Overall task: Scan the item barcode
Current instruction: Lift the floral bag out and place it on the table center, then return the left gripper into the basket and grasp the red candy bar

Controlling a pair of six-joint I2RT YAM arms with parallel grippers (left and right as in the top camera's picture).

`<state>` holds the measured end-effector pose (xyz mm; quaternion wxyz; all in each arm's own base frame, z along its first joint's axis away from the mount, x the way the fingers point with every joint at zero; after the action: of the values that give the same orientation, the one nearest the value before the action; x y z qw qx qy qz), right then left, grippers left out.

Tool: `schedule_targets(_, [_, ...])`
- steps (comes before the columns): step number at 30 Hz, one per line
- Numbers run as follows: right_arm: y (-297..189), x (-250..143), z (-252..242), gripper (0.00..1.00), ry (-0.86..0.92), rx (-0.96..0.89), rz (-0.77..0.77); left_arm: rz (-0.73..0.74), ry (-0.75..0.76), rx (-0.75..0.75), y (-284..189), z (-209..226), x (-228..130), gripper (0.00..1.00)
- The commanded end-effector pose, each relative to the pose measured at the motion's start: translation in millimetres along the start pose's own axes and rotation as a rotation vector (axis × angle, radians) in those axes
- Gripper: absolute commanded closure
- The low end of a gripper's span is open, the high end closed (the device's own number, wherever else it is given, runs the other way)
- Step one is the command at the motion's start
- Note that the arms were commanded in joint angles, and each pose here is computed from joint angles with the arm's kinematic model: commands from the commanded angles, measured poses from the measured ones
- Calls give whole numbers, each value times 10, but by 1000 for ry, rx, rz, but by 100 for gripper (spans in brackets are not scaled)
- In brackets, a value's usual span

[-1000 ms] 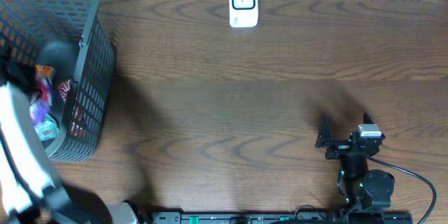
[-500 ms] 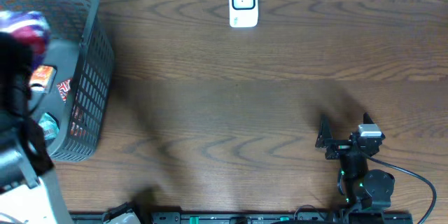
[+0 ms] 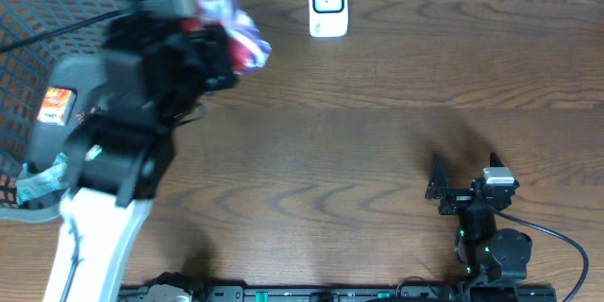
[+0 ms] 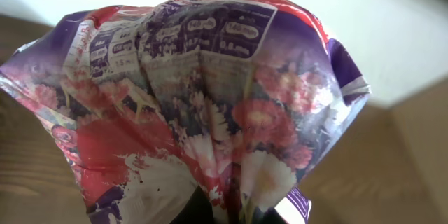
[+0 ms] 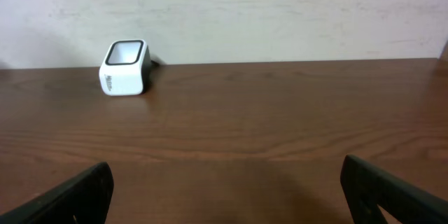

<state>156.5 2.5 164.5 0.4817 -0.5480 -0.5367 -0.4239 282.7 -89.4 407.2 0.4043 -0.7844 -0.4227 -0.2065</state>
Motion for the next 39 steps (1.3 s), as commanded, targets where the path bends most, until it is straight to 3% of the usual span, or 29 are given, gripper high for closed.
schedule_targets(1, [-1, -13, -17, 1, 14, -15, 3, 112, 93, 21, 386, -73, -203, 93])
schedule_targets(12, [-1, -13, -17, 1, 14, -15, 3, 481, 78, 213, 1629, 86, -1217, 92])
schedule_targets(15, [-1, -13, -17, 1, 14, -15, 3, 530, 79, 262, 1822, 213, -1367, 75])
schedule_targets(17, [-1, -13, -17, 1, 14, -15, 3, 545, 80, 277, 1881, 256, -1415, 39])
schedule_targets(18, [-1, -13, -16, 1, 14, -15, 3, 543, 80, 282, 1888, 268, -1410, 27])
schedule_targets(21, [-1, -13, -16, 1, 14, -15, 3, 510, 70, 279, 1842, 278, -1289, 17])
schedule_targets(28, [-1, -13, -16, 1, 14, -15, 3, 262, -10, 184, 1235, 198, -431, 16])
schedule_targets(34, [-1, -13, -17, 1, 14, -15, 3, -135, -93, 101, 178, 315, 472, 16])
schedule_targets(37, [-1, -13, -16, 1, 14, -15, 3, -358, -144, 190, -400, 572, 787, 16])
schedule_targets(39, [-1, -13, -16, 1, 14, -15, 3, -511, -186, 332, -768, 834, 934, 16])
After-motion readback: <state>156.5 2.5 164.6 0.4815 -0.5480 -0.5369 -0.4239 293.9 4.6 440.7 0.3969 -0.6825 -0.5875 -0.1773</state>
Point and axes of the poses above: each gripper's point midway between its finger pads, its own y axis out along the fingers, its own z axis along the line the jaws close on, x = y × z, the point moved 9 cm from there along -y, back along the fingers, and after that the axes turned 13 degrees about -y, right-handed, at the moved point
